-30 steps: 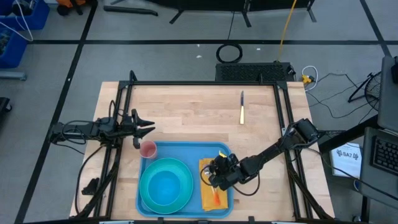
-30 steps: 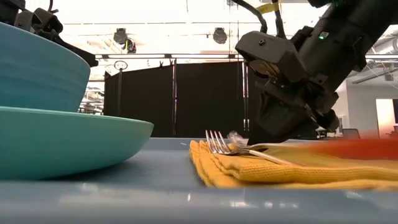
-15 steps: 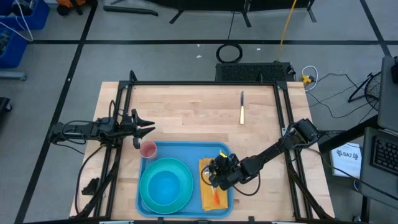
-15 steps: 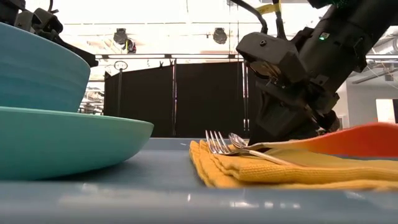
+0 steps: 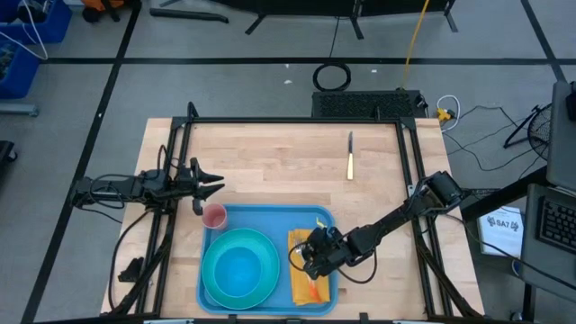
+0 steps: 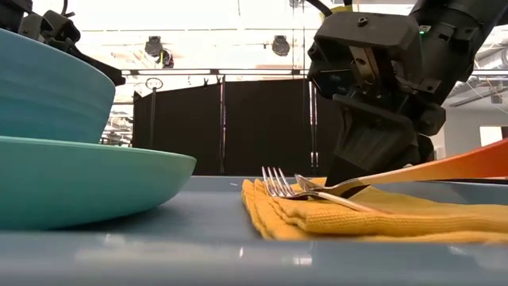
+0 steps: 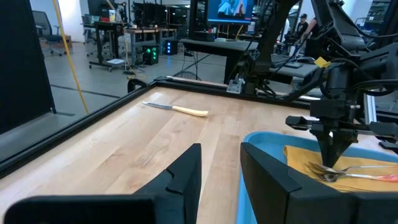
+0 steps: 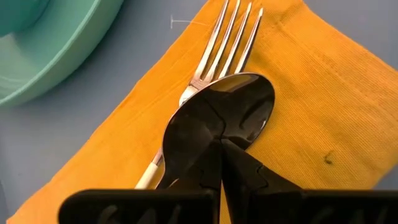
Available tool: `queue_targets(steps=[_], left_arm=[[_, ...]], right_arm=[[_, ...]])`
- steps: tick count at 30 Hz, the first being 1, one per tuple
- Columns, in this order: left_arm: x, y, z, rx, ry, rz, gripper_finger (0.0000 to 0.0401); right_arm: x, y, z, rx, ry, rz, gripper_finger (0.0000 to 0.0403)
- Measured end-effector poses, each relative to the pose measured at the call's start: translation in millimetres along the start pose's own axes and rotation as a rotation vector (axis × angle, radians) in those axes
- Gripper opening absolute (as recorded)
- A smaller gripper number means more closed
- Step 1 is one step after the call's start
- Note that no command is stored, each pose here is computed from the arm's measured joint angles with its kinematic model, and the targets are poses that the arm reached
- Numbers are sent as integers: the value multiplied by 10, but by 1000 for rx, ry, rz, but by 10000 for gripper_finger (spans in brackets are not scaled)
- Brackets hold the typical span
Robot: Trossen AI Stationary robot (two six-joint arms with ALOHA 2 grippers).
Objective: Set up tray
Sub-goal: Put the orange spoon on the yellow napkin to the right of the orange fork
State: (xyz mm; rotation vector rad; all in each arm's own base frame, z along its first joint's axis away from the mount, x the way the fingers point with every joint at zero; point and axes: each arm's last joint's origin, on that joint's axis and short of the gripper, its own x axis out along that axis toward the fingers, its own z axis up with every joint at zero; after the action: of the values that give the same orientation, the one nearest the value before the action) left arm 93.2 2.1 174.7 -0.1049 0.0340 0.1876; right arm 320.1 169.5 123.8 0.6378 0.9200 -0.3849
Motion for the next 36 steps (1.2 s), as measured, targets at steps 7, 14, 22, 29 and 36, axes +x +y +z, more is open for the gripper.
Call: queue_targets(steps=[7,14,22,29,36], left_arm=[[0,0,0,0,0,0,115],[0,0,-1,0,1,0,115],[0,0,0,0,0,0,115],[0,0,0,0,0,0,115],[0,0,0,0,0,0,115]], right_arm=[[19,-57,53,-23,-17,-44,0],[43,-111,130,-53,-83,-99,0],[53,-110,140,-43,-54,-78,0],[50,-97,130,-47,-29,-58,42],[22,-91,139,-43,-23,-52,107]])
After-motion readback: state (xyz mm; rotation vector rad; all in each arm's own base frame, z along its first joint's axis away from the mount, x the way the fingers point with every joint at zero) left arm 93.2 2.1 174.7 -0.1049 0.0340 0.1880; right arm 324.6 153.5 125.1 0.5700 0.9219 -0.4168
